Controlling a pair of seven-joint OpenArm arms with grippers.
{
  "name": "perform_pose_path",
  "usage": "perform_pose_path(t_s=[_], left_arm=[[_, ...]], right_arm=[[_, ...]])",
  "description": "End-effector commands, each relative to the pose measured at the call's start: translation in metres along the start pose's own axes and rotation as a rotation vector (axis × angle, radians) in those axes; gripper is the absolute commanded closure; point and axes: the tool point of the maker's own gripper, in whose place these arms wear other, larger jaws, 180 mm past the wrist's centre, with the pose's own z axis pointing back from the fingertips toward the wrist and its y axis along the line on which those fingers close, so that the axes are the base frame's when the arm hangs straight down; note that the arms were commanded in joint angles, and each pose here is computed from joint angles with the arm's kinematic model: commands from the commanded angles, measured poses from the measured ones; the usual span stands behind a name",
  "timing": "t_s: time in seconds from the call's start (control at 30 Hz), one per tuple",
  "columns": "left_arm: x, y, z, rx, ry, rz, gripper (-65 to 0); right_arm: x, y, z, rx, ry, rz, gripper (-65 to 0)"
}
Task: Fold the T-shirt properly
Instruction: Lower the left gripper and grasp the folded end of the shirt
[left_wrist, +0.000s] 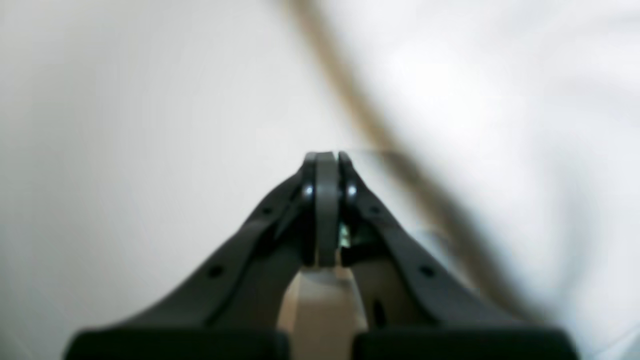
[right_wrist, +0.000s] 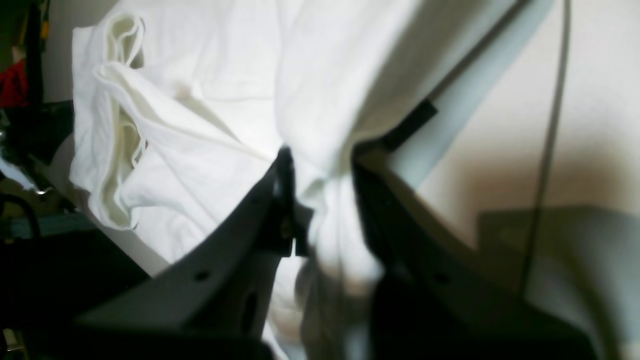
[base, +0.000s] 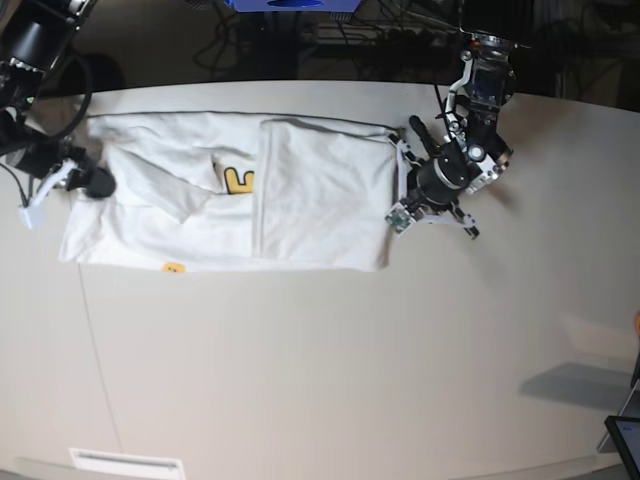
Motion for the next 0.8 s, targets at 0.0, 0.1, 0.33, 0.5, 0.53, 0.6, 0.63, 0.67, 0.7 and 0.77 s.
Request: perform_pose_path(t_s=[0.0, 0.1, 0.33, 0.5, 0.53, 0.6, 0.63, 0.67, 0.7, 0.77], left_arm=[[-0.021, -0.027, -0.004, -0.086, 0.092, -0.031, 0.0], [-0.013, -0.038, -0.007, -0.111, 0.076, -0.041, 0.0], [-0.001, -0.043, -0.017, -0.131, 0.060, -0.013, 0.0], [0.004, -0.044, -0.020, -0.130, 0.056, -0.006, 0.0], [0.006, -0.043, -0.020, -0.127, 0.052, -0.006, 0.0], [0.007, -0.042, -0.020, -0.131, 0.047, -0.004, 0.0], [0.008, -0.042, -0.021, -0.131, 0.044, -0.002, 0.0], [0.010, -0.044, -0.021, -0.134, 0.039, 0.001, 0.0], [0.013, -0.045, -0.022, -0.133, 0.037, 0.002, 0.0], [0.014, -0.046, -0.022, -0.134, 0.036, 0.003, 0.0]], right_arm=[[0.015, 0.002, 0.009, -0.020, -0.018, 0.055, -0.9], [0.033, 0.013, 0.018, -0.036, -0.066, 0.135, -0.9], [0.052, 0.024, 0.029, -0.071, -0.112, 0.132, -0.9], [0.051, 0.024, 0.028, -0.074, -0.104, 0.133, -0.9], [0.052, 0.023, 0.029, -0.086, -0.100, 0.142, -0.9], [0.055, 0.023, 0.032, -0.121, -0.095, 0.177, -0.9], [0.058, 0.024, 0.035, -0.138, -0.096, 0.199, -0.9], [0.060, 0.024, 0.036, -0.152, -0.096, 0.215, -0.9], [0.062, 0.026, 0.038, -0.162, -0.098, 0.231, -0.9], [0.064, 0.028, 0.040, -0.167, -0.103, 0.245, -0.9]])
